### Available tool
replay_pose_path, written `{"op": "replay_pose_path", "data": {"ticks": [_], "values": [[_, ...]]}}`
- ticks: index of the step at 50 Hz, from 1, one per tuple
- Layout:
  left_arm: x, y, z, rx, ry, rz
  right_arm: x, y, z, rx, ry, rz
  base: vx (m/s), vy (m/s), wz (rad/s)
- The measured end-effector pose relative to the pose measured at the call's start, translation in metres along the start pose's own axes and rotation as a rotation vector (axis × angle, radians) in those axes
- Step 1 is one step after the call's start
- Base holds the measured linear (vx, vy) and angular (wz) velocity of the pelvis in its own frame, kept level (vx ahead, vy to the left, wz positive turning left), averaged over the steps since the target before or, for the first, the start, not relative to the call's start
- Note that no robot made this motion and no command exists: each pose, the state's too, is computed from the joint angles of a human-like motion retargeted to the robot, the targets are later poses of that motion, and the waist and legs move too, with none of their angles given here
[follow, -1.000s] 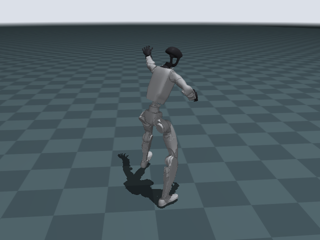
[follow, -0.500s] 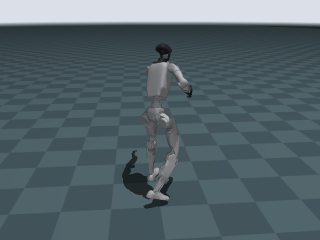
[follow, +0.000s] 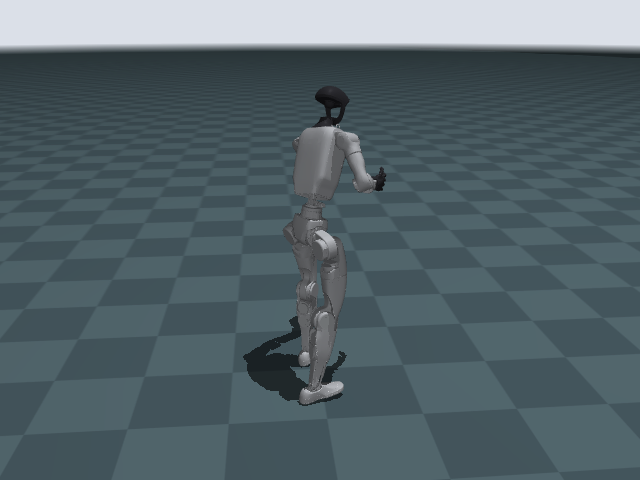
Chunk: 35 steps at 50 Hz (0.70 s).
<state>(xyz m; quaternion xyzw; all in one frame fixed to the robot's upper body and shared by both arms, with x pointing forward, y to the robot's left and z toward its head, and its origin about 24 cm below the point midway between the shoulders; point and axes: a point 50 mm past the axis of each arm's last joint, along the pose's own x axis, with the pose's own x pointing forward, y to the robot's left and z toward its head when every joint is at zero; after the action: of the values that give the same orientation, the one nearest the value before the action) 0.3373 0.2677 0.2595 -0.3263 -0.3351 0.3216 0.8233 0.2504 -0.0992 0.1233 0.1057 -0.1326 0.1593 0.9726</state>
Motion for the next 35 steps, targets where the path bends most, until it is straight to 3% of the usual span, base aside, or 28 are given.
{"op": "replay_pose_path", "data": {"ticks": [6, 13, 18, 21, 23, 26, 27, 31, 33, 35], "values": [[-0.124, 0.036, -0.078, -0.293, 0.526, -0.011, 0.019, 0.025, 0.015, -0.109, -0.088, 0.089, 0.1, 0.22, -0.69], [-0.233, 0.038, -0.104, -0.614, 0.924, -0.001, 0.036, 0.033, 0.039, -0.358, -0.261, 0.157, 0.1, 0.33, -0.46], [-0.28, 0.019, -0.107, -0.853, 1.092, -0.029, 0.043, 0.042, 0.037, -0.206, -0.282, 0.11, 0.12, 0.43, 0.27], [-0.301, 0.011, -0.109, -0.946, 1.193, 0.043, 0.04, 0.019, 0.005, -0.01, -0.099, -0.047, 0.34, 0.64, 0.25], [-0.308, 0.011, -0.105, -0.884, 1.253, -0.112, 0.023, -0.015, -0.013, 0.065, 0.015, -0.16, 0.56, 0.89, 0.1], [-0.303, 0.037, -0.087, -0.499, 1.169, -0.71, -0.043, -0.076, -0.019, 0.06, 0.14, -0.228, 0.71, 1.23, 0.24], [-0.298, 0.054, -0.079, -0.455, 1.151, -0.807, -0.069, -0.089, -0.015, 0.068, 0.182, -0.226, 0.79, 1.45, 0.59], [-0.272, 0.128, -0.055, -0.401, 1.361, -0.753, -0.134, -0.094, -0.011, 0.217, 0.388, -0.134, 0.86, 1.55, 0.76], [-0.243, 0.172, -0.05, 0.006, 1.474, -0.889, -0.145, -0.085, -0.016, 0.276, 0.461, -0.046, 0.8, 1.31, 0.37], [-0.199, 0.213, -0.039, 0.636, 1.538, -1.161, -0.148, -0.08, -0.015, 0.243, 0.503, 0.054, 0.73, 1.12, 0.28]]}}
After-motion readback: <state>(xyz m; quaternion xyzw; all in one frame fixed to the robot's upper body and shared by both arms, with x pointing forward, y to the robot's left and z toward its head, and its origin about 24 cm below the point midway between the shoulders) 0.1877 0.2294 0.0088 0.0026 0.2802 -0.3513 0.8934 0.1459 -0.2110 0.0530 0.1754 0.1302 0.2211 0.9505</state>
